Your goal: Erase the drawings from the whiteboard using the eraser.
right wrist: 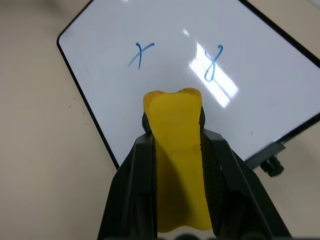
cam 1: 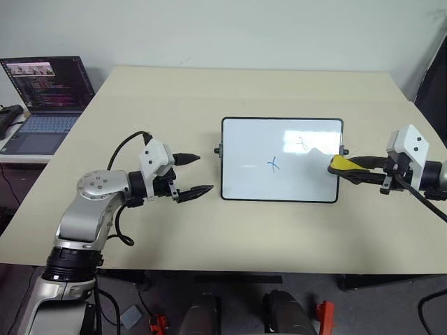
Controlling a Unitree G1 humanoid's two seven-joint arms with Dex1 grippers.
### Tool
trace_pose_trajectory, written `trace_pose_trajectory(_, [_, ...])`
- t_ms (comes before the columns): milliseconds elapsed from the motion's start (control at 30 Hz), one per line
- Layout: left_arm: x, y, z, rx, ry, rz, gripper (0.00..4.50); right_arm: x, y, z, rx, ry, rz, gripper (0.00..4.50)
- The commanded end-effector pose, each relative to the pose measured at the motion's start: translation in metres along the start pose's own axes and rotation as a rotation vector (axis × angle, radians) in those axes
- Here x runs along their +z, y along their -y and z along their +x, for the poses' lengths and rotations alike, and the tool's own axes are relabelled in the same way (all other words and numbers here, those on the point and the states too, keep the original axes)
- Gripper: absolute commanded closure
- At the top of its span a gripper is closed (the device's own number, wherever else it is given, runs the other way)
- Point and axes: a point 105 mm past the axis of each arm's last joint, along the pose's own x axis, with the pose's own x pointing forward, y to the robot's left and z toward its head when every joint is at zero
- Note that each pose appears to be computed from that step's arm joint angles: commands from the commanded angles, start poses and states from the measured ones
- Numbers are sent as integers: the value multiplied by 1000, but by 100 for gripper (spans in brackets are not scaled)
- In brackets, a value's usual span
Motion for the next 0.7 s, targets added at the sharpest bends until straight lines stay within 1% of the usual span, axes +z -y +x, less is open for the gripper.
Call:
trace_pose_trajectory(33, [18,-1,-3,-4,21,60,0,17,7,-14,-38,6,-90,364])
trace_pose_trajectory(167, [22,-1,-2,-4,23,73,0,20,10,-15,-37,1,-107,364])
trace_pose_trajectory(400, [26,1,0,-2,28,92,0,17,11,-15,-36,-8,-105,364])
trace_pose_trajectory(567, [29,-1,2,6,33,110,0,25,14,-14,-50,13,-123,364])
trace_pose_trajectory(700, [33,-3,3,12,46,127,0,26,15,-15,-48,12,-127,364])
